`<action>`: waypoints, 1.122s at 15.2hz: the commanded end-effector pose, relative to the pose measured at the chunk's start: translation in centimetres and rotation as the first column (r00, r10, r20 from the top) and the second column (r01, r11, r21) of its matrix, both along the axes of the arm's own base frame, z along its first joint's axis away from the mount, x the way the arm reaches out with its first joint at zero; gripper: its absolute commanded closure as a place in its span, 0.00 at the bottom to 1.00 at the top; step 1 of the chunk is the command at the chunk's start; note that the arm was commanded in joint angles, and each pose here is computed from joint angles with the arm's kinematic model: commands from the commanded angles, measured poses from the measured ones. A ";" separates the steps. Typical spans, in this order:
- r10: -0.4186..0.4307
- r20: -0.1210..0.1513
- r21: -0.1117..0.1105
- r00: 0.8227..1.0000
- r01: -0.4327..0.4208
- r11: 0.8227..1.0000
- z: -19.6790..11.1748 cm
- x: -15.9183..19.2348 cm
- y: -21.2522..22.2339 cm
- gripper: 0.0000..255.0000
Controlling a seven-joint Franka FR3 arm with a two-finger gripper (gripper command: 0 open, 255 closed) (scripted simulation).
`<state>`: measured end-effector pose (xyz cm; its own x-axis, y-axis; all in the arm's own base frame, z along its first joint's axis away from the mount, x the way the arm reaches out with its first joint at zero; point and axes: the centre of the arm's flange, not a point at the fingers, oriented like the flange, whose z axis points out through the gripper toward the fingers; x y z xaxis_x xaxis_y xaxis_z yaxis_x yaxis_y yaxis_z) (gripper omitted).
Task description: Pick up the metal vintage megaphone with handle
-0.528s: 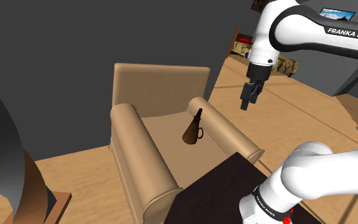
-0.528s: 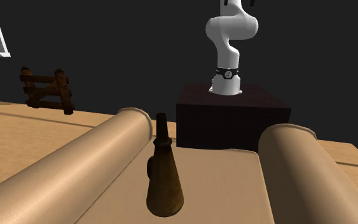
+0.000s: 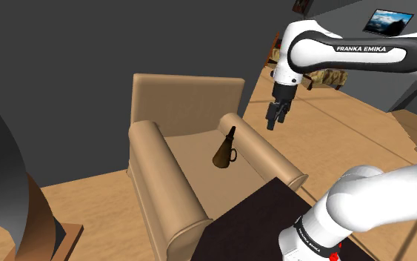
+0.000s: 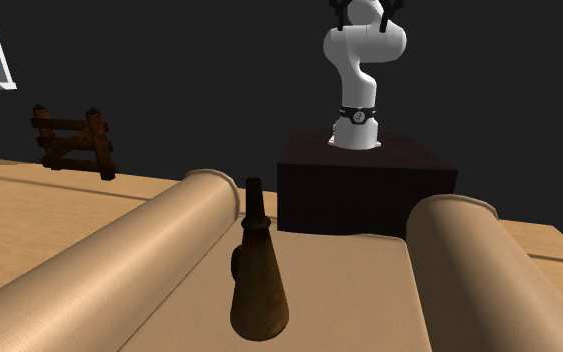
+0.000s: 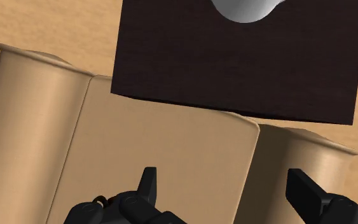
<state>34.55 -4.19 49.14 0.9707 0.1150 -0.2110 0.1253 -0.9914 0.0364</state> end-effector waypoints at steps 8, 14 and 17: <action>0.020 -0.013 -0.012 1.000 -0.020 1.000 -7.8 8.0 -4.2 0.00; 0.033 -0.023 -0.019 0.999 -0.033 0.999 -13.0 13.3 -7.2 0.00; 0.039 -0.027 -0.022 0.999 -0.040 0.999 -15.6 15.9 -8.6 0.00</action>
